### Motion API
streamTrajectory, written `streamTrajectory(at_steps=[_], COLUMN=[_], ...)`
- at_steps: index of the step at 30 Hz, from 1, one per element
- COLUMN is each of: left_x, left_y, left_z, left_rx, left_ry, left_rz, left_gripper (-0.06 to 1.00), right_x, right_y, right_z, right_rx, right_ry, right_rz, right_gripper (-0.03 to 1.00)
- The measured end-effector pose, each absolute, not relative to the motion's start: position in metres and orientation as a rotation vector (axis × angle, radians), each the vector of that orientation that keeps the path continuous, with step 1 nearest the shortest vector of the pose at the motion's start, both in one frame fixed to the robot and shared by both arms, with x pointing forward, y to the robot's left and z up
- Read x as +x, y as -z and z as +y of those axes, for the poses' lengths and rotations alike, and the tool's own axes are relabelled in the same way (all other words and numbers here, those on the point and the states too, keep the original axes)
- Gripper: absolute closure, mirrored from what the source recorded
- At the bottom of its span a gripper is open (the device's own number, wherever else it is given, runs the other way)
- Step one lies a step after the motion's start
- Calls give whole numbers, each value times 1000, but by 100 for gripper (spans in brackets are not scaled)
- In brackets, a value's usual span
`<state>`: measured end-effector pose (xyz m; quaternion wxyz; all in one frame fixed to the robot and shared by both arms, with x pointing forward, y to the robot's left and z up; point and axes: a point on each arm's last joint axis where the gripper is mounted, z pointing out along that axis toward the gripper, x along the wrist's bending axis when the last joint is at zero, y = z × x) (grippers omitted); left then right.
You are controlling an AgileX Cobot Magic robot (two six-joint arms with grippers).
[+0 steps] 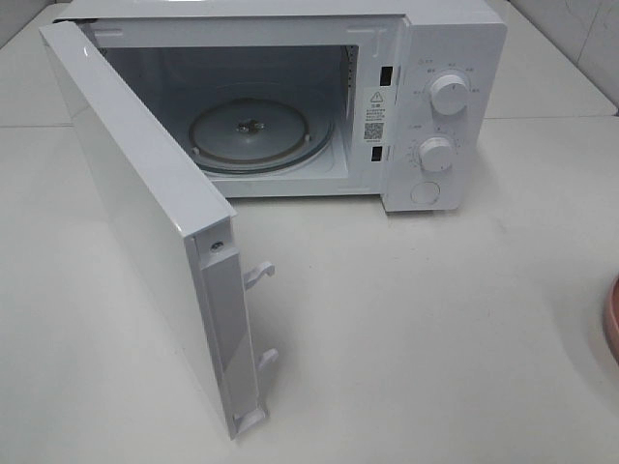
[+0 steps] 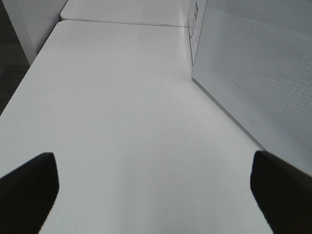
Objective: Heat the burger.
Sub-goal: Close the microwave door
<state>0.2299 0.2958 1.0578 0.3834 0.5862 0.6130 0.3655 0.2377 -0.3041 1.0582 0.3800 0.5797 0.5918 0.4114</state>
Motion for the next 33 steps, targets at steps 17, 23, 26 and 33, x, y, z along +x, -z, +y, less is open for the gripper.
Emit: streamTrajectory(at_steps=[17, 23, 26, 33], left_x=[230, 230, 230, 230], left_y=[-1058, -1058, -1058, -1058], left_z=[296, 296, 296, 296], left_rx=[1494, 1494, 1494, 1493], left_ry=[-932, -931, -931, -932], left_rz=[1563, 1562, 1562, 1561], left_gripper=[-5, -5, -5, -5], right_x=[238, 238, 238, 238], right_y=[-1058, -1058, -1058, -1058], right_z=[-304, -304, -304, -304], right_rx=[1480, 1480, 1480, 1480], right_ry=[-1050, -1050, -1050, -1050], right_rz=[1511, 1511, 1511, 1511], right_gripper=[21, 21, 21, 21])
